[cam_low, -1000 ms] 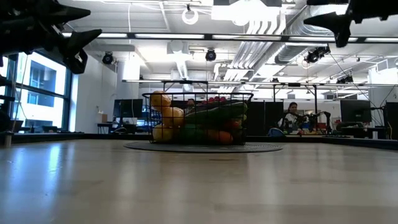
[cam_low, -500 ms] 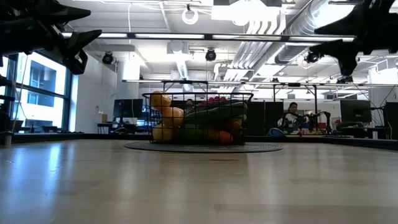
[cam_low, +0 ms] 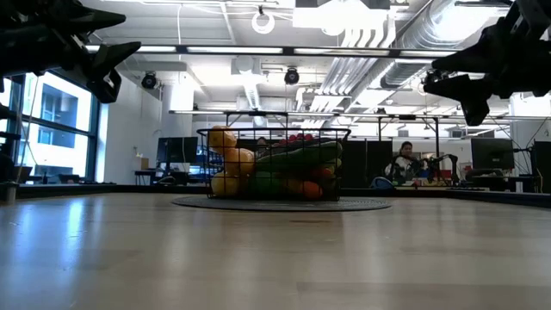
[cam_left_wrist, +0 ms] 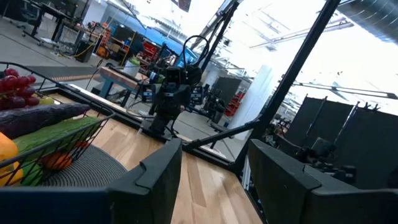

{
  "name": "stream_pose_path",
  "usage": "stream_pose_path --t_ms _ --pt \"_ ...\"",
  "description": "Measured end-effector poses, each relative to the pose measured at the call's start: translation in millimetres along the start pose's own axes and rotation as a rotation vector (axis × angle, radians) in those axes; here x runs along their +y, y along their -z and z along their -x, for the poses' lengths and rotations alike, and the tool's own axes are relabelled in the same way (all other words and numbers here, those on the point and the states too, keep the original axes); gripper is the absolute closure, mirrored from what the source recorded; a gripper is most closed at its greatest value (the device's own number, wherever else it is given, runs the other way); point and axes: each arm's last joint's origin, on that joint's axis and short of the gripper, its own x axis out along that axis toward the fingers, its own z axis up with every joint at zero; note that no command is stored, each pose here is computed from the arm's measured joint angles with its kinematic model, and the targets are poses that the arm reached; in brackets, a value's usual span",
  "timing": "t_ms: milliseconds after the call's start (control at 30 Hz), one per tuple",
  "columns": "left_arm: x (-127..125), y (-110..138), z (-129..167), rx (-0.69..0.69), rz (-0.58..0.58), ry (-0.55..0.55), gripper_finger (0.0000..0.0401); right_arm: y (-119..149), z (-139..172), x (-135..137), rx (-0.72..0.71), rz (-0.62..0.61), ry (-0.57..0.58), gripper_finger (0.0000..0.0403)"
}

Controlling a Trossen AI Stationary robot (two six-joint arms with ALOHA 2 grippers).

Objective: Build produce basket
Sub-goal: Return to Home Position

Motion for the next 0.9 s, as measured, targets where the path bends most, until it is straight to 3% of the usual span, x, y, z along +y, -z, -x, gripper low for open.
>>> stream_pose_path --t_ms 900 --pt "-0.1 -0.1 0.0 0.0 0.0 0.0 0.0227 0.1 0.0 -0.1 0.001 0.038 0.001 0.0206"
